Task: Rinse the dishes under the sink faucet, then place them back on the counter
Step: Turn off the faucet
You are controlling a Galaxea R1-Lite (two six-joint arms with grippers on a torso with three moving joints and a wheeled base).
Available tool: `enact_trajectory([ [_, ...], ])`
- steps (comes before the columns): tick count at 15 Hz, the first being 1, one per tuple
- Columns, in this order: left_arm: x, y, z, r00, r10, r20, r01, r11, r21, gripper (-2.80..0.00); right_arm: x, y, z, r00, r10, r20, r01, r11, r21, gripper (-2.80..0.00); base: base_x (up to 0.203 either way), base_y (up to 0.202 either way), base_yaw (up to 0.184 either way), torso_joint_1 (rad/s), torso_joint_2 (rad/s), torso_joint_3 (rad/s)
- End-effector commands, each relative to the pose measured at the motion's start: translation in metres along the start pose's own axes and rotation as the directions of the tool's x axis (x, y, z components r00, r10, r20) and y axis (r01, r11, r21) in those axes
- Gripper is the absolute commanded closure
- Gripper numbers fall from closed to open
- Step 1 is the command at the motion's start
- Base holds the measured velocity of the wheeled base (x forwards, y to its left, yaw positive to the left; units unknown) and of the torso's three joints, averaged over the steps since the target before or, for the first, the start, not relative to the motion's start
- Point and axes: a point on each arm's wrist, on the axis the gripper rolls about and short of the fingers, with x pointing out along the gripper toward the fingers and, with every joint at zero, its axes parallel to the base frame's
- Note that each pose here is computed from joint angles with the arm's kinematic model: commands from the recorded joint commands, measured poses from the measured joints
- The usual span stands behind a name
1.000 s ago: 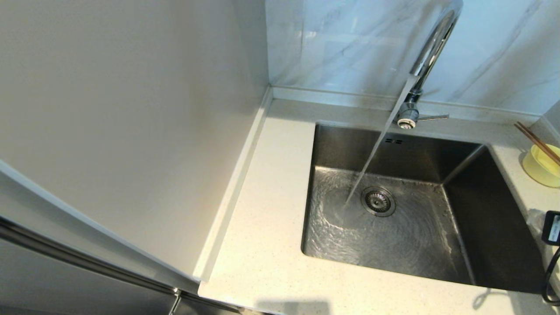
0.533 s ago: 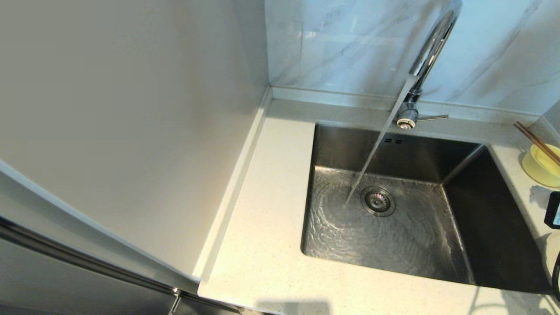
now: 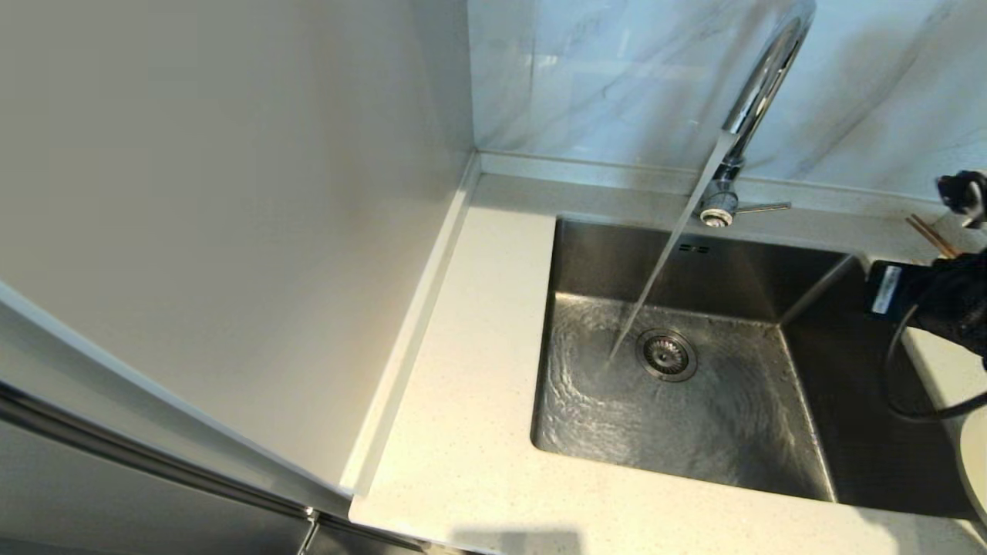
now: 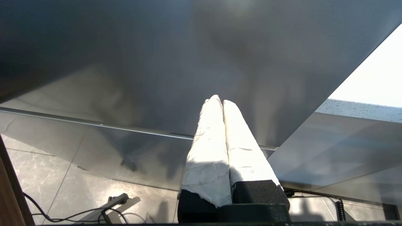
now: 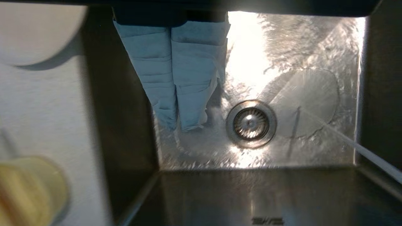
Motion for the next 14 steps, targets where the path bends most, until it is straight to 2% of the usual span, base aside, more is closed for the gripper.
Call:
enact_trajectory([
  [1, 0.0, 0.0, 0.0, 1.0, 0.0, 0.0, 0.0, 1.0, 0.0, 0.0, 0.026, 0.027, -0.005, 0.999, -0.011, -0.045, 0.009, 0.999, -0.03, 0.0, 0.0, 0.0, 0.0, 0.0, 0.0, 0.0],
  [4, 0.0, 0.0, 0.0, 1.0, 0.0, 0.0, 0.0, 1.0, 0.0, 0.0, 0.064, 0.053, -0.004, 0.997, -0.059, -0.051, 0.057, 0.998, -0.04, 0.0, 0.0, 0.0, 0.0, 0.0, 0.0, 0.0],
  [9, 0.0, 0.0, 0.0, 1.0, 0.0, 0.0, 0.0, 1.0, 0.0, 0.0, 0.117, 0.085, -0.001, 0.994, -0.103, -0.033, 0.104, 0.994, 0.02, 0.0, 0.0, 0.0, 0.0, 0.0, 0.0, 0.0],
  [14, 0.0, 0.0, 0.0, 1.0, 0.0, 0.0, 0.0, 1.0, 0.0, 0.0, 0.144, 0.104, 0.03, 0.989, -0.124, 0.075, 0.114, 0.986, 0.125, 0.0, 0.0, 0.0, 0.0, 0.0, 0.0, 0.0],
])
